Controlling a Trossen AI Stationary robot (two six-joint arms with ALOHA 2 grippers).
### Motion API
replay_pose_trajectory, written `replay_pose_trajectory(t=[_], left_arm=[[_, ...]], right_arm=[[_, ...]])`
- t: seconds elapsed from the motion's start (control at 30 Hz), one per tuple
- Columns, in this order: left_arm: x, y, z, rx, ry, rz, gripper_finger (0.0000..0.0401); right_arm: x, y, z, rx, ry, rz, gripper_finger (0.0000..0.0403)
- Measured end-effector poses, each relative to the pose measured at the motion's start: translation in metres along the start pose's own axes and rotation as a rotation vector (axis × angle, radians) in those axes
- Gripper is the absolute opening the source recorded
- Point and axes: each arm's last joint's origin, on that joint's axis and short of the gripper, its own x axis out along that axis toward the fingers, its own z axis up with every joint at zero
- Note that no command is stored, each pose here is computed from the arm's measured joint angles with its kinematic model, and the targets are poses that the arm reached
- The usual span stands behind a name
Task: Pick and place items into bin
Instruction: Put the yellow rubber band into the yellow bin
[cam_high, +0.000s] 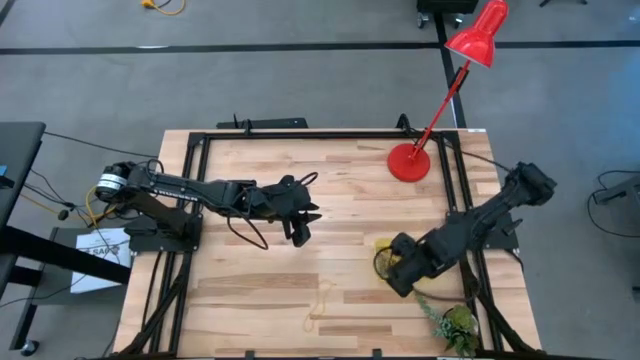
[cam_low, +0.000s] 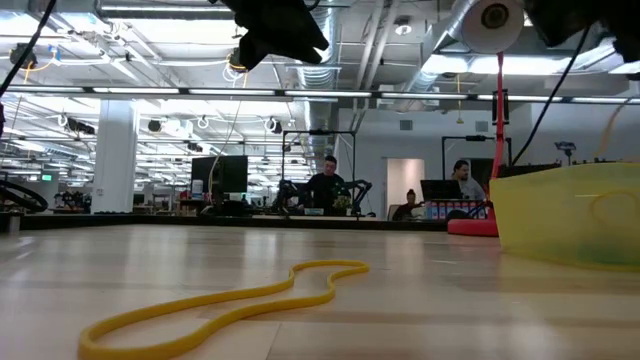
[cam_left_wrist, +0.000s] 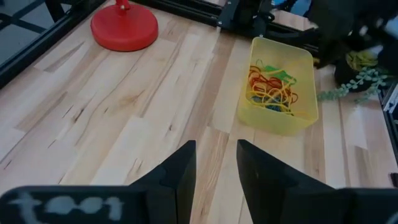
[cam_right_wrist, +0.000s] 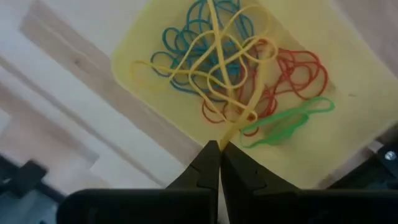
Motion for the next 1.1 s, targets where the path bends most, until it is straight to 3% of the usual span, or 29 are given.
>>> replay_pose_trajectory(t=[0.47,0.7,0.87,1.1], left_arm=[[0.0,0.0,0.0,0.0,0.0,-0.006,0.0105],[0.0,-0.002,-0.001,-0.005,0.031,-0.064,0.0105],[0.0,0.0,-0.012,0.058,0.158,-0.11,0.0105],[0.003,-0.007,-0.032,0.038,0.249,-0.175,0.0105]], right_arm=[[0.037,0.02,0.023,-0.045,0.042,-0.041,0.001],[0.046,0.017,0.043,0.002,0.051,-0.073,0.0064],[0.045,0.015,0.054,-0.014,0.046,-0.042,0.0105],[0.044,0.012,0.061,-0.042,0.103,-0.015,0.0155]])
